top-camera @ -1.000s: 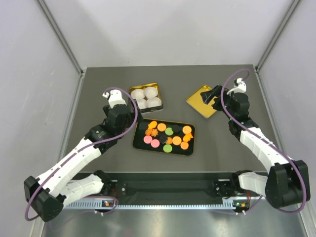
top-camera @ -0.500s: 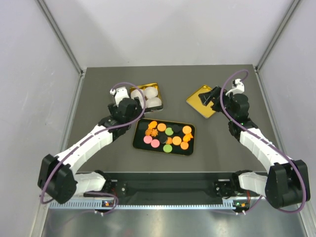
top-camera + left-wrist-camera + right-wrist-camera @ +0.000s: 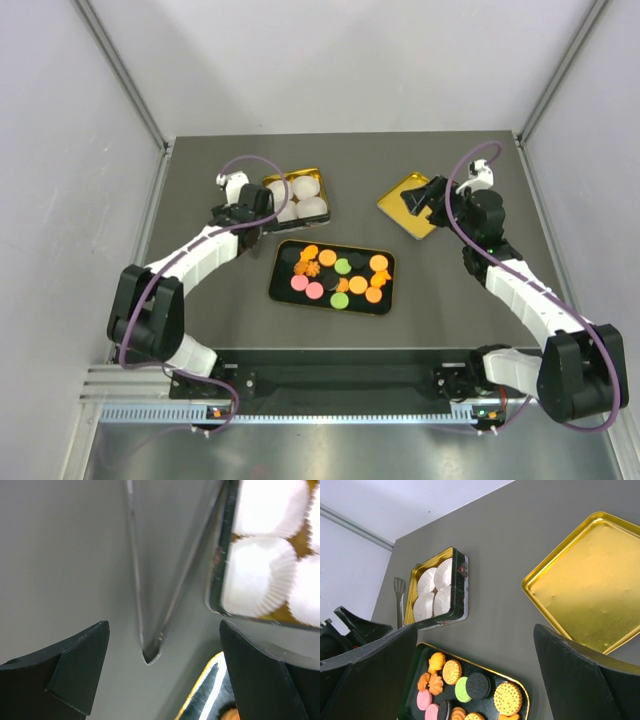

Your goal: Pack the cookies

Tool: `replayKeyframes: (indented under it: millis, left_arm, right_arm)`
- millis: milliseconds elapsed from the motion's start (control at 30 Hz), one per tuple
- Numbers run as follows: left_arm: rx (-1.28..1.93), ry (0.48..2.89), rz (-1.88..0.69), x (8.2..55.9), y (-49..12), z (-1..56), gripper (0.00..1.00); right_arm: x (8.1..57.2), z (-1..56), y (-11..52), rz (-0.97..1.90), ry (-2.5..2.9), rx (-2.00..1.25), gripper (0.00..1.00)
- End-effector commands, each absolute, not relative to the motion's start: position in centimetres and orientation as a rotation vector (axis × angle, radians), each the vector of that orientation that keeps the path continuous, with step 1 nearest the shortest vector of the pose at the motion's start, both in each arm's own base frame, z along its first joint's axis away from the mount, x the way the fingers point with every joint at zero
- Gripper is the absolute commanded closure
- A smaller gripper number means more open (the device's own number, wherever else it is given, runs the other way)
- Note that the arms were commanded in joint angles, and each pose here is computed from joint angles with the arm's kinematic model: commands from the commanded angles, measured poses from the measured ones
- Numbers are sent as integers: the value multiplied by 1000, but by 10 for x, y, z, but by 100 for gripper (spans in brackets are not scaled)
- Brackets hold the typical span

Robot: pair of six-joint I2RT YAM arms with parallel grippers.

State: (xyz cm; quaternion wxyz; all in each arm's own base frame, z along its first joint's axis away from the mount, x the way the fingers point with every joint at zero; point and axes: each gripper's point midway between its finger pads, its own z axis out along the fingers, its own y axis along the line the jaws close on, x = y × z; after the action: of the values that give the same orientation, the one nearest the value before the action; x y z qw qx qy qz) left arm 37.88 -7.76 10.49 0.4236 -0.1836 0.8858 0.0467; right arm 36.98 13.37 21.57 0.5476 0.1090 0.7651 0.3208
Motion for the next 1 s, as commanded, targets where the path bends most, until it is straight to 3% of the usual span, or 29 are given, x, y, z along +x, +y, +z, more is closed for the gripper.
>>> replayKeyframes:
  millis: [0, 967]
  left_arm:
    - [-473, 2169, 82, 396, -77, 116, 4]
    - [-613, 2301, 202, 451, -38, 39, 8]
  right_arm:
    - [369, 244, 133, 772, 1742, 221, 0]
    - [364, 245, 138, 807, 1745, 206, 0]
